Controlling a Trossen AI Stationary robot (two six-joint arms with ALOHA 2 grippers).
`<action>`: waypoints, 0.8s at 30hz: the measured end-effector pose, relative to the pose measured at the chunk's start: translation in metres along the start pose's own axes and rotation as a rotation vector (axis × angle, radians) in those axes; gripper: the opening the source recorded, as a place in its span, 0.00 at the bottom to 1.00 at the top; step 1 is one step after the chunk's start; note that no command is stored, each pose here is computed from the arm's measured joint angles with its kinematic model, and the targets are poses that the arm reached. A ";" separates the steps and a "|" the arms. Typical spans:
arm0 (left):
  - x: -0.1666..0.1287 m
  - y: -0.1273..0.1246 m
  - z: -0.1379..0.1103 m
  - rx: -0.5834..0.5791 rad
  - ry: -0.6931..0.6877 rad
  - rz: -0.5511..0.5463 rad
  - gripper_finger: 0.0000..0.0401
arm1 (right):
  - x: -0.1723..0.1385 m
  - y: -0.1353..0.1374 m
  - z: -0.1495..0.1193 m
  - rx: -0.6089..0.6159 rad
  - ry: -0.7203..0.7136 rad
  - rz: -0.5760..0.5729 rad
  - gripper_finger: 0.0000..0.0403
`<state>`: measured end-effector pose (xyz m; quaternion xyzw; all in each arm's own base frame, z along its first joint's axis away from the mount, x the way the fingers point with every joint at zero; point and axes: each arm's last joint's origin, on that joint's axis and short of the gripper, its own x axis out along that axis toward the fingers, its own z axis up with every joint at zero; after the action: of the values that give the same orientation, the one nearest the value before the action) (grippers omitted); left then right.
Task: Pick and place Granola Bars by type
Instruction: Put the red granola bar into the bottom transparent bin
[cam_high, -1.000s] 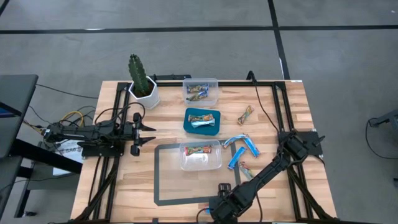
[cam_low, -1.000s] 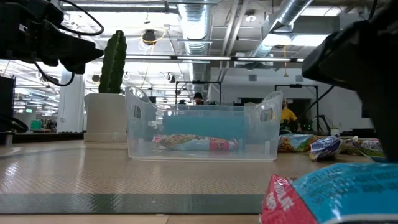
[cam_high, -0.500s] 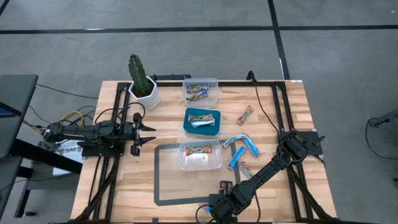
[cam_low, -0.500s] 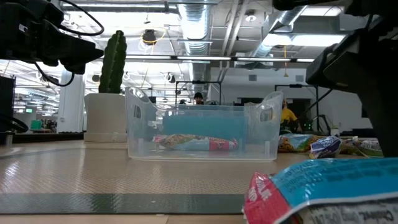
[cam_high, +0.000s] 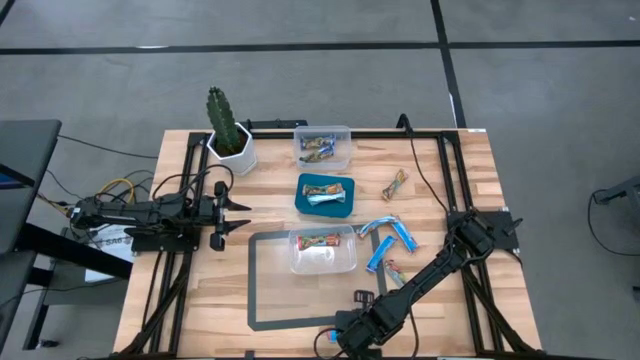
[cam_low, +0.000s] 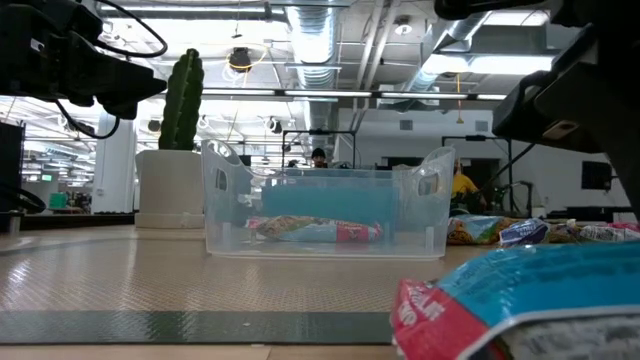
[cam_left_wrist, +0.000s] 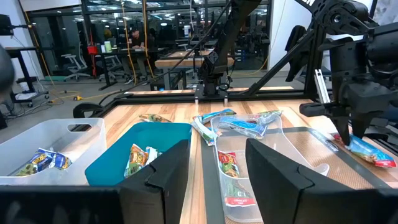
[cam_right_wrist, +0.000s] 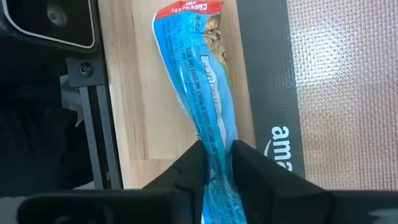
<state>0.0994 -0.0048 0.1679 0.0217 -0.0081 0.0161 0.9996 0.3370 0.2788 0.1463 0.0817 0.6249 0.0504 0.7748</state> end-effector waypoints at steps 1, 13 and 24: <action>0.000 0.000 0.000 0.000 0.000 0.000 0.38 | 0.000 0.000 0.000 0.000 -0.002 0.001 0.16; 0.000 0.000 0.000 0.000 0.000 0.000 0.38 | -0.007 0.006 0.008 -0.036 -0.087 0.065 0.15; 0.000 0.000 0.000 0.000 0.000 0.000 0.38 | -0.059 -0.010 0.041 -0.129 -0.390 0.016 0.15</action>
<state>0.0994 -0.0047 0.1679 0.0216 -0.0081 0.0164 0.9996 0.3644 0.2558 0.2094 0.0450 0.4577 0.0795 0.8844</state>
